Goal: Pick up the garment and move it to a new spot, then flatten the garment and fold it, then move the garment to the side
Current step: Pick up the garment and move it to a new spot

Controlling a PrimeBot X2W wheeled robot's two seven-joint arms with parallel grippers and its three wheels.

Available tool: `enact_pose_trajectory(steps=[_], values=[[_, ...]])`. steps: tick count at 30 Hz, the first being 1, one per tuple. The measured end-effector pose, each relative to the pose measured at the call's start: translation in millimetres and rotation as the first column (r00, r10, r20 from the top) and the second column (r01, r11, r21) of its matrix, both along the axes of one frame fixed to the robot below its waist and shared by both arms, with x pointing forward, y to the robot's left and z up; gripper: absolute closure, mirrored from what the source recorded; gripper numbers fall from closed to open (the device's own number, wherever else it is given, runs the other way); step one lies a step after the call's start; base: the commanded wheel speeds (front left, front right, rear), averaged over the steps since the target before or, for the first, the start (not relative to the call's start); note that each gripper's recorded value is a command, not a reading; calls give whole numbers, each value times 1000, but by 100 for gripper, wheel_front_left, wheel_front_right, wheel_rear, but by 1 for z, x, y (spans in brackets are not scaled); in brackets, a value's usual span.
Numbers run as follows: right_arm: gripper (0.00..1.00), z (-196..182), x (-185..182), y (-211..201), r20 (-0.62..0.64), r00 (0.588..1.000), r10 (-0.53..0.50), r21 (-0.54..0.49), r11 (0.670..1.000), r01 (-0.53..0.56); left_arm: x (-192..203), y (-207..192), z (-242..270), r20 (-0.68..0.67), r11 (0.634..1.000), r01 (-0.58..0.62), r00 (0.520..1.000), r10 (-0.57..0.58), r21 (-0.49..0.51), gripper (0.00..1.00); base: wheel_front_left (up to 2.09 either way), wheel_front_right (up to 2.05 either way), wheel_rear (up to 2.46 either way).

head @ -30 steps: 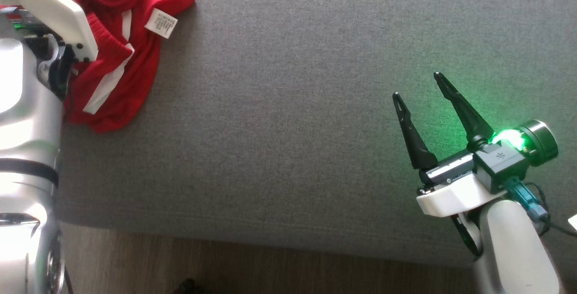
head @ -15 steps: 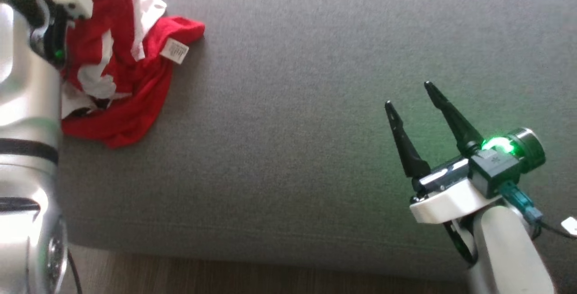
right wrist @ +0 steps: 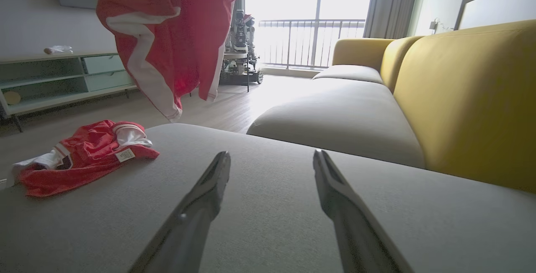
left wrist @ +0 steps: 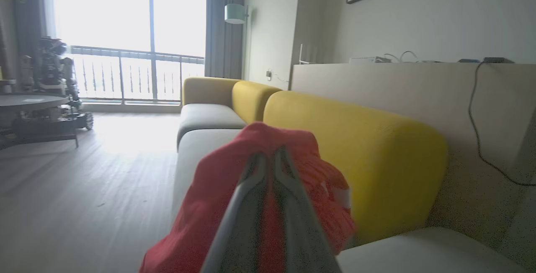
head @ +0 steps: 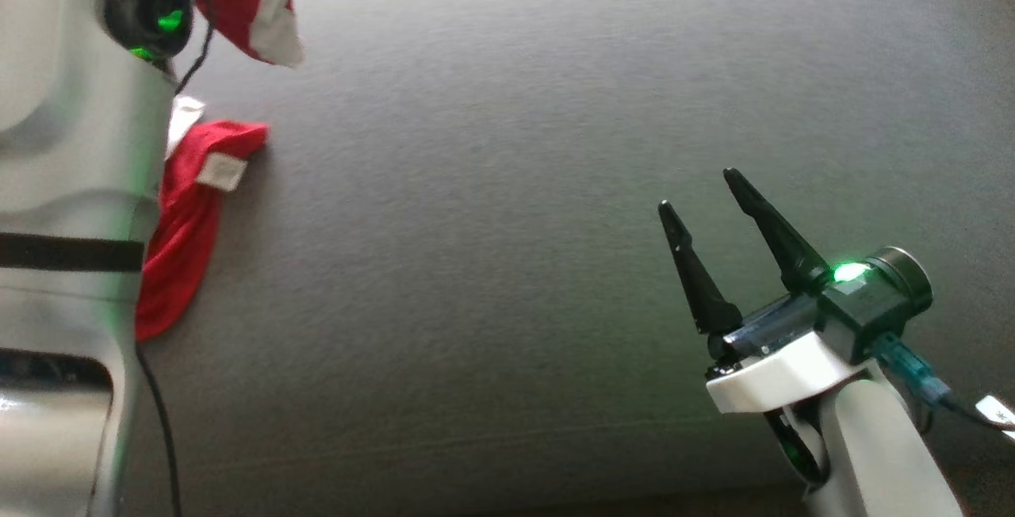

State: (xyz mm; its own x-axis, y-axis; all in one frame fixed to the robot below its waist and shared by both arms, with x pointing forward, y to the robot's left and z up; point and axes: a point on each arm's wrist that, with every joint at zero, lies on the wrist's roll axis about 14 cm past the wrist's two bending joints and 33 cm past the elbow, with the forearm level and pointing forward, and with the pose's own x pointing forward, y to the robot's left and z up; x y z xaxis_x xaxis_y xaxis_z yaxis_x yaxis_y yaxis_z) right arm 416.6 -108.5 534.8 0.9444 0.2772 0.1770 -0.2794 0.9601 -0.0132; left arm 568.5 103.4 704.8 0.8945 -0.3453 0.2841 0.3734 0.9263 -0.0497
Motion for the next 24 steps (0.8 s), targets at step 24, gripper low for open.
enact_pose_trajectory(steps=[24], values=[[0,12,-25,-103,-1,956,-294,32,955,294,-28,-216,-184,-359,833,417,762,-538,-363,100,0,0,0]])
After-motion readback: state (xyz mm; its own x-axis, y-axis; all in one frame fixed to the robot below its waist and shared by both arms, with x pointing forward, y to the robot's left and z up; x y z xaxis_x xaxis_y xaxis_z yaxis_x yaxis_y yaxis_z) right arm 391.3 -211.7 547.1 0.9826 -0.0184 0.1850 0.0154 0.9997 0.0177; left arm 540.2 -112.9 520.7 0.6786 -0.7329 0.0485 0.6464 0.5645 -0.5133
